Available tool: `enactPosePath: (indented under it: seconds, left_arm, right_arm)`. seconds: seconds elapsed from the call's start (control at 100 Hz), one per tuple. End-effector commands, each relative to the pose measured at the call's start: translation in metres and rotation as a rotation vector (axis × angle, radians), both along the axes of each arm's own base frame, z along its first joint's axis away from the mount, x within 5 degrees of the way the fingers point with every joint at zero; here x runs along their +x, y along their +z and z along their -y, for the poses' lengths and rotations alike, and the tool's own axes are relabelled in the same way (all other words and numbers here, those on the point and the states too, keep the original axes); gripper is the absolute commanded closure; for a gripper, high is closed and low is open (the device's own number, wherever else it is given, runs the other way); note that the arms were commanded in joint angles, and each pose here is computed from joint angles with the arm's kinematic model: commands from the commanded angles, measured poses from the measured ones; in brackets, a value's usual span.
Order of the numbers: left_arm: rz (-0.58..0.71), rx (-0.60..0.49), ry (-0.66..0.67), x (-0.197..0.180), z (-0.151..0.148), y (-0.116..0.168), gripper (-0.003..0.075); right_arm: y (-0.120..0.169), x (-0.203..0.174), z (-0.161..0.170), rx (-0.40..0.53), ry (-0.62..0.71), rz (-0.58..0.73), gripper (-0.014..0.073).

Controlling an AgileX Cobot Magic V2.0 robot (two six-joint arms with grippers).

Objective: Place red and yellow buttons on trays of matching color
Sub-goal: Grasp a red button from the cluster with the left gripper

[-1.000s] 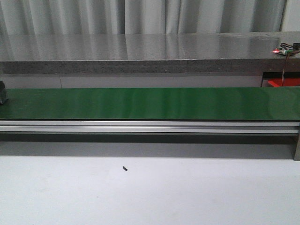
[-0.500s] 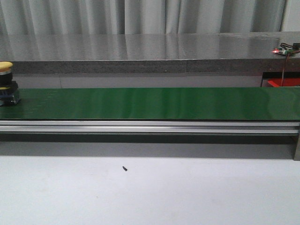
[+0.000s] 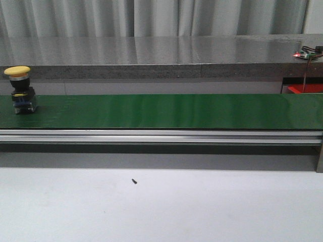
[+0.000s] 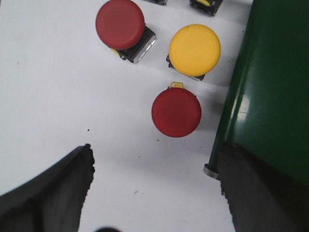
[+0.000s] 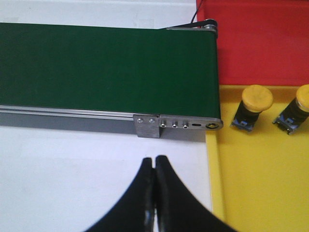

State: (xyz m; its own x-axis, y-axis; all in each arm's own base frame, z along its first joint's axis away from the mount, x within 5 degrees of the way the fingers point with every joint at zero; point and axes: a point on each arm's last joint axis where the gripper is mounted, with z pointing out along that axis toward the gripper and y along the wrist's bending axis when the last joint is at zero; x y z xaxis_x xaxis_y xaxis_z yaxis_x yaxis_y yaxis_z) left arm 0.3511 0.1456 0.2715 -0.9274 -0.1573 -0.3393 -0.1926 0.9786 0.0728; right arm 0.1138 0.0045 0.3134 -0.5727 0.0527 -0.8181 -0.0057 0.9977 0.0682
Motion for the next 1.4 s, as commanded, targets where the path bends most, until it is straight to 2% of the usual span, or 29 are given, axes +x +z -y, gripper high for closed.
enactPosePath:
  seconds: [0.0, 0.3, 1.2, 1.27, 1.39]
  left_arm:
    - [0.086, 0.017, -0.022, 0.003, 0.001, 0.016, 0.0206]
    - [0.049, -0.019, -0.046, 0.018, -0.003, -0.014, 0.0206]
    - [-0.008, -0.034, -0.044, 0.035, -0.011, -0.061, 0.0206]
    - [-0.001, -0.031, -0.044, 0.036, -0.011, -0.061, 0.0220]
    - [0.006, -0.027, -0.044, 0.036, -0.011, -0.060, 0.0314]
  right_arm:
    - [0.013, 0.003, 0.000, -0.009, 0.000, 0.093, 0.0662]
    - [0.013, 0.003, 0.000, -0.009, 0.000, 0.093, 0.0662]
    - [0.013, 0.003, 0.000, -0.009, 0.000, 0.092, 0.0662]
    - [0.013, 0.003, 0.000, -0.009, 0.000, 0.092, 0.0662]
    - [0.013, 0.003, 0.000, -0.009, 0.000, 0.092, 0.0662]
